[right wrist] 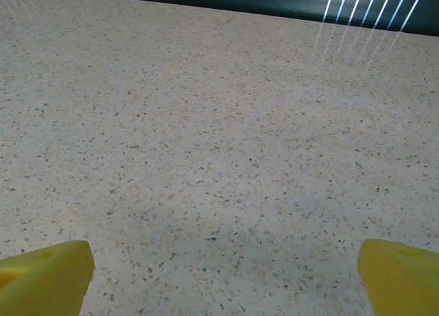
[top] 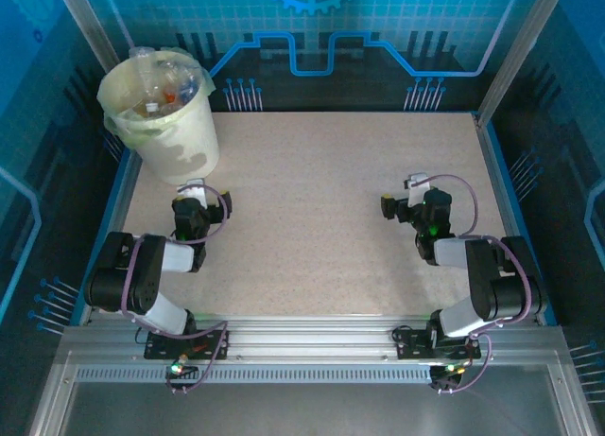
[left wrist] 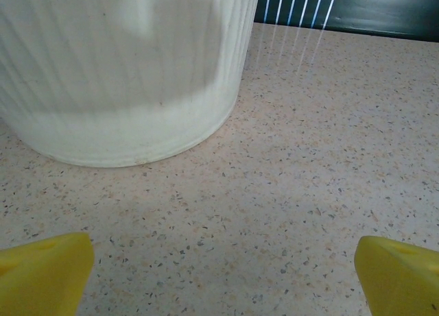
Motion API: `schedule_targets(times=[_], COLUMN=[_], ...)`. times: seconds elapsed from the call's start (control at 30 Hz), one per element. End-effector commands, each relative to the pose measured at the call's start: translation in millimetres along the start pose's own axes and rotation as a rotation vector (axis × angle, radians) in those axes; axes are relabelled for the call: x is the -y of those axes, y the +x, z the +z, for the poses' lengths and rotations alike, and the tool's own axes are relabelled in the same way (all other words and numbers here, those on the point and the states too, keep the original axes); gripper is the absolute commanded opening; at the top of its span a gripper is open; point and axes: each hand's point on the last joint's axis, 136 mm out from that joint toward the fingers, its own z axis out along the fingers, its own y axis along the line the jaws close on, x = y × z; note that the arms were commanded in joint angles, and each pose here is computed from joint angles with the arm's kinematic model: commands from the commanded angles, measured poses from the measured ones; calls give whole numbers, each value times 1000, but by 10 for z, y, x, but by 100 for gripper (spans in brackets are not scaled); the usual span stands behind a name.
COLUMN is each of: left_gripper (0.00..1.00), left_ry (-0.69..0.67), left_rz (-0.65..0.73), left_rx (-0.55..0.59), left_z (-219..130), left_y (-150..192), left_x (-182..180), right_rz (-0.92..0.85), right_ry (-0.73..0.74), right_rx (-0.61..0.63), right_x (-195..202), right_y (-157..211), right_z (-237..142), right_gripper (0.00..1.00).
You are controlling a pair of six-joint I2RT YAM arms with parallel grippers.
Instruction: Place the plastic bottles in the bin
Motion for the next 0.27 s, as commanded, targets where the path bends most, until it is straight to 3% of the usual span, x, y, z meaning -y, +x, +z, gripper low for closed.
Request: schedule_targets(times=[0.0,0.23], left_gripper=[99,99], left_ry=[-6,-7], left_rz=[7,7], left_rx=[38,39], left_z=[18,17], left_y=[-120,-125], left_x=[17,16], right_rz=[10,10], right_ry=[22,20], right_rx=[7,8], right_x=[53,50], right_y=[-48,-51], right_z=[23,24], right_gripper=[100,100])
